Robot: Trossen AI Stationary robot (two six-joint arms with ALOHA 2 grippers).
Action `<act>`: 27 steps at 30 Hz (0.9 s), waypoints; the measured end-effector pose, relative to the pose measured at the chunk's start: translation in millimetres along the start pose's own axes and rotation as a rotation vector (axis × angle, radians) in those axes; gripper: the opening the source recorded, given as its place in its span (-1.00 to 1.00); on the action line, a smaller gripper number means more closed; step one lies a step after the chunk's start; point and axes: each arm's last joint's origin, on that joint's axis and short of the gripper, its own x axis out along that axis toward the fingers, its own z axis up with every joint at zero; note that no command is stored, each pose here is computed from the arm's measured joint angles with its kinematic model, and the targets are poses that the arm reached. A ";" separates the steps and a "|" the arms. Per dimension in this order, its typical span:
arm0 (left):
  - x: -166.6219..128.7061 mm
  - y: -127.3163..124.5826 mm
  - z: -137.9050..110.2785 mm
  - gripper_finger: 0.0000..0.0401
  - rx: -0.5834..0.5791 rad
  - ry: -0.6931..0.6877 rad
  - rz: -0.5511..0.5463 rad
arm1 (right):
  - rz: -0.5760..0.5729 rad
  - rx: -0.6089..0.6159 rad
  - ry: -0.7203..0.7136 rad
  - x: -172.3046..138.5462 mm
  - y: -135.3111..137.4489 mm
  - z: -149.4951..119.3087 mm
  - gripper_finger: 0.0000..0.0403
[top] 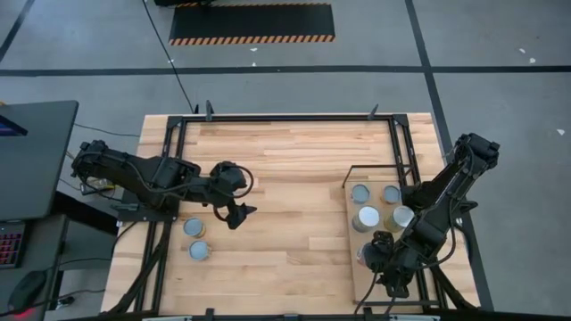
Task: Pick and place cans onto a shelf
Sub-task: Put the canned mixed fruits on the shelf, then put the canned peaches on the shelf
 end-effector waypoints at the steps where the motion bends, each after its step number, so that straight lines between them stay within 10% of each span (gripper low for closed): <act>1: 0.0 0.0 0.0 0.95 0.000 0.000 0.000 | 0.000 0.002 0.000 0.0 0.0 0.0 0.21; 17: -2.7 12.4 -19.0 0.95 -0.002 0.251 0.061 | 0.038 0.003 0.012 -59.2 8.7 34.1 0.20; 27: 5.1 33.7 -59.9 0.95 -0.281 0.647 0.245 | -0.127 -0.037 -0.264 -78.8 -4.3 65.2 0.20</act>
